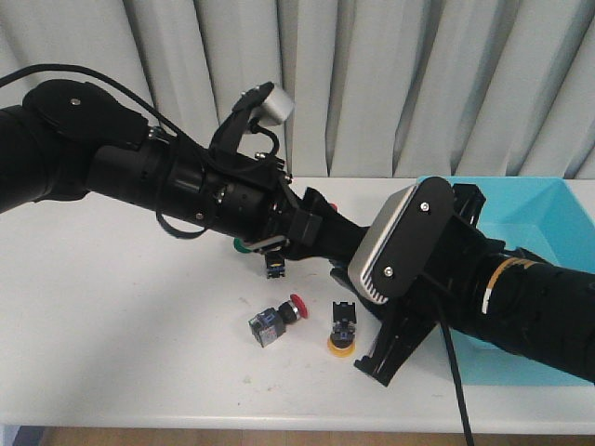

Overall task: Pick red and yellow buttons and place in box
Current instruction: 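Move the right gripper over the blue box and release the red button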

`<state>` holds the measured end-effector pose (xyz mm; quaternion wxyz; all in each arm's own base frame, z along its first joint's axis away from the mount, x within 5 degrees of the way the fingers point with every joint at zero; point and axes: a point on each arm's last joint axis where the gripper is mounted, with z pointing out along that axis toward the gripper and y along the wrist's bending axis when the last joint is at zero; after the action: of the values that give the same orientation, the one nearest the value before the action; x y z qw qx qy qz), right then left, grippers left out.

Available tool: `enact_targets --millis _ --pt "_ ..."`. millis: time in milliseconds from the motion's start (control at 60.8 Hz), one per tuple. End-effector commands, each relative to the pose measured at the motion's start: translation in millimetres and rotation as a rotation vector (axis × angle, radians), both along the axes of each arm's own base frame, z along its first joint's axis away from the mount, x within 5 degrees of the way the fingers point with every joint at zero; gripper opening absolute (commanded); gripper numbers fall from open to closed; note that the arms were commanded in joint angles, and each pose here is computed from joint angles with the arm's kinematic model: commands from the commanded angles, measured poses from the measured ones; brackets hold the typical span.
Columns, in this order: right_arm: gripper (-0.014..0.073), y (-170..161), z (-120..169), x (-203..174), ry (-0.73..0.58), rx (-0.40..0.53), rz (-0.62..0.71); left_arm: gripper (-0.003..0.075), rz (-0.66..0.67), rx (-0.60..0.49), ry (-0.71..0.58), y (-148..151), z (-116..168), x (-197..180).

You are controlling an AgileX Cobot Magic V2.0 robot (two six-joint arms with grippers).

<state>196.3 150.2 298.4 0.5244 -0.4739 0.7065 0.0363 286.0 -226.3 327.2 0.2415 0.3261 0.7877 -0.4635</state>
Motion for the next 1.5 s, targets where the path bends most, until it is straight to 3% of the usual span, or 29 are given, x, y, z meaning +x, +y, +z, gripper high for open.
enact_targets --millis 0,99,181,362,592,707,839,1003,1201,1480 --pt "-0.0003 -3 22 6 -0.113 0.086 -0.029 0.0538 -0.016 -0.081 -0.035 0 28 -11" --pt "-0.0001 -18 23 16 -0.092 0.127 -0.12 0.0548 -0.024 -0.077 -0.049 1 28 -11" --pt "0.0 -37 24 27 -0.072 0.179 -0.232 0.0538 -0.044 -0.045 -0.132 3 32 -12" --pt "0.0004 -81 26 45 -0.053 0.292 -0.468 0.0459 -0.055 0.181 -0.389 17 51 -6" --pt "0.001 -133 28 62 -0.011 0.418 -0.738 0.0252 0.258 0.526 -0.585 56 90 6" --pt "0.0013 -147 21 81 0.09 0.404 -0.82 0.0125 0.439 0.625 -0.656 77 103 11" --pt "0.0018 -152 6 108 0.238 0.336 -0.862 -0.0007 0.563 0.651 -0.624 94 104 18" --pt "0.0024 -151 -29 140 0.423 0.28 -0.901 -0.0007 0.579 0.679 -0.582 103 87 24" --pt "0.003 -151 -68 164 0.534 0.231 -0.921 -0.0008 0.6 0.668 -0.501 102 62 26" --pt "0.0095 -150 -105 185 0.695 0.19 -0.945 -0.0006 0.623 0.646 -0.475 101 56 26"
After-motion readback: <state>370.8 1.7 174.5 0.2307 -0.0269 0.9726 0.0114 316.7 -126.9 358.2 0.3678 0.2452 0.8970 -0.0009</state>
